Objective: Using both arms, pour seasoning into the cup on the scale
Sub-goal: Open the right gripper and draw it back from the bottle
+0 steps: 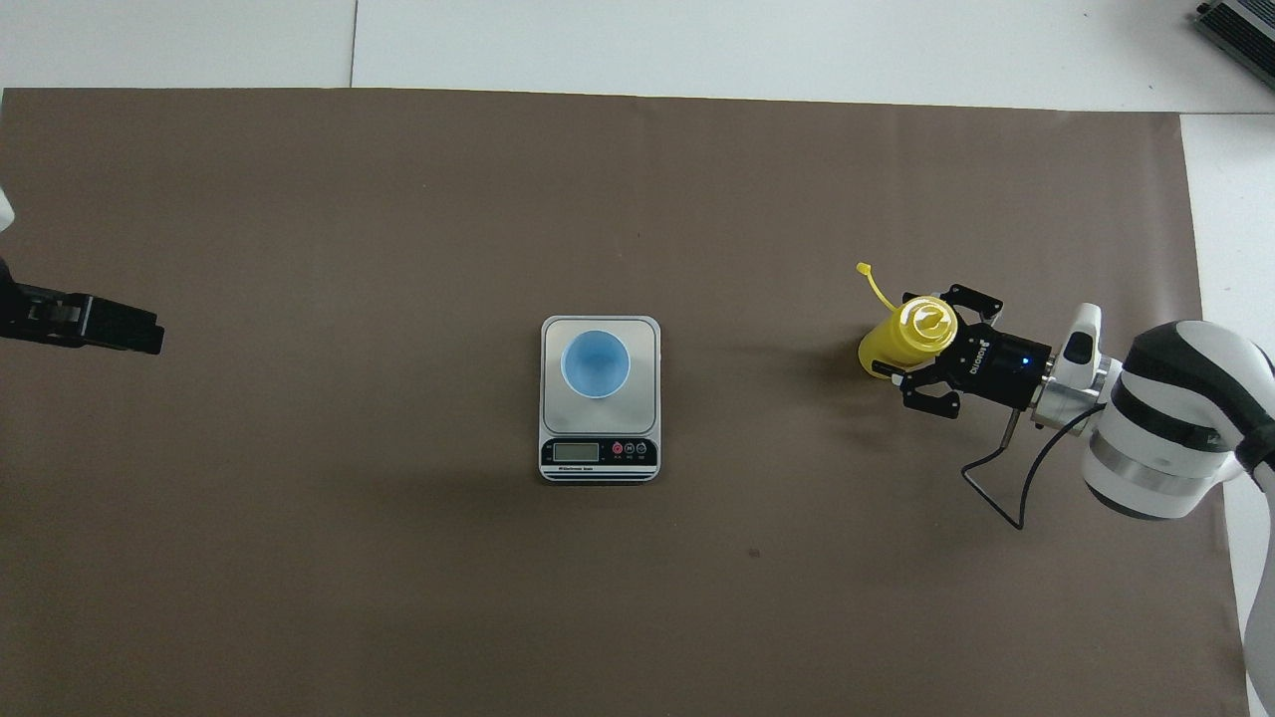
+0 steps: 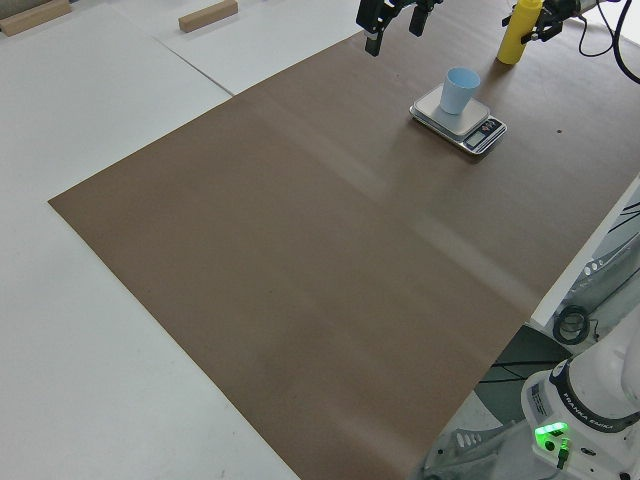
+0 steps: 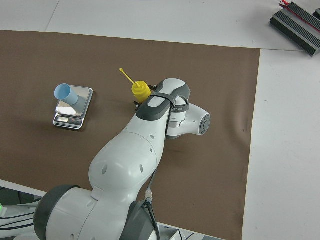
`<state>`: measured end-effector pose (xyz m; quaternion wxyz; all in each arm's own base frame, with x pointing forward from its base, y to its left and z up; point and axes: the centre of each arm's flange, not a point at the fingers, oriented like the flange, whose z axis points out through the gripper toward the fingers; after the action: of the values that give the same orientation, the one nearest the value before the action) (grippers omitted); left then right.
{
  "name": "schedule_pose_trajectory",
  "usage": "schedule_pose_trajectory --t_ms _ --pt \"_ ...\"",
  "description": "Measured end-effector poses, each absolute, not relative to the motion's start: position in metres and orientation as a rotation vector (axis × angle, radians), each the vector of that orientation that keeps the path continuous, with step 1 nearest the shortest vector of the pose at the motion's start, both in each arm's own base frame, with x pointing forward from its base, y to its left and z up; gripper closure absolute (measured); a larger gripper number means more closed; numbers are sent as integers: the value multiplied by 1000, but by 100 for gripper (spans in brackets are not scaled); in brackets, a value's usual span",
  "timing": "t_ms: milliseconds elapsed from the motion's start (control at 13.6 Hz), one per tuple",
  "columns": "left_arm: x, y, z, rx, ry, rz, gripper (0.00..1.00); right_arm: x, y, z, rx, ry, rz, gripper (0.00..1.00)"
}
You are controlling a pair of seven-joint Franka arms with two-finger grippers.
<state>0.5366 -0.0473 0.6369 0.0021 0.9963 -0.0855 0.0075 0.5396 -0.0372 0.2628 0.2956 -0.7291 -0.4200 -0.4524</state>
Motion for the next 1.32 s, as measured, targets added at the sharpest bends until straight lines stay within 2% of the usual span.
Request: schedule_pose_trajectory --t_ms 293,660,1026,1319 --pt "537 -47 637 3126 -268 23 0 538 -48 262 -1953 -1119 -1200 0" --pt "537 -47 637 3126 -268 23 0 529 -65 265 -1941 -1359 -1049 0" --pt "537 -47 637 3126 -268 23 0 526 -76 300 -2031 -1474 -785 0" --pt "537 -47 637 3126 -268 23 0 540 -86 355 -2198 -1475 -630 0"
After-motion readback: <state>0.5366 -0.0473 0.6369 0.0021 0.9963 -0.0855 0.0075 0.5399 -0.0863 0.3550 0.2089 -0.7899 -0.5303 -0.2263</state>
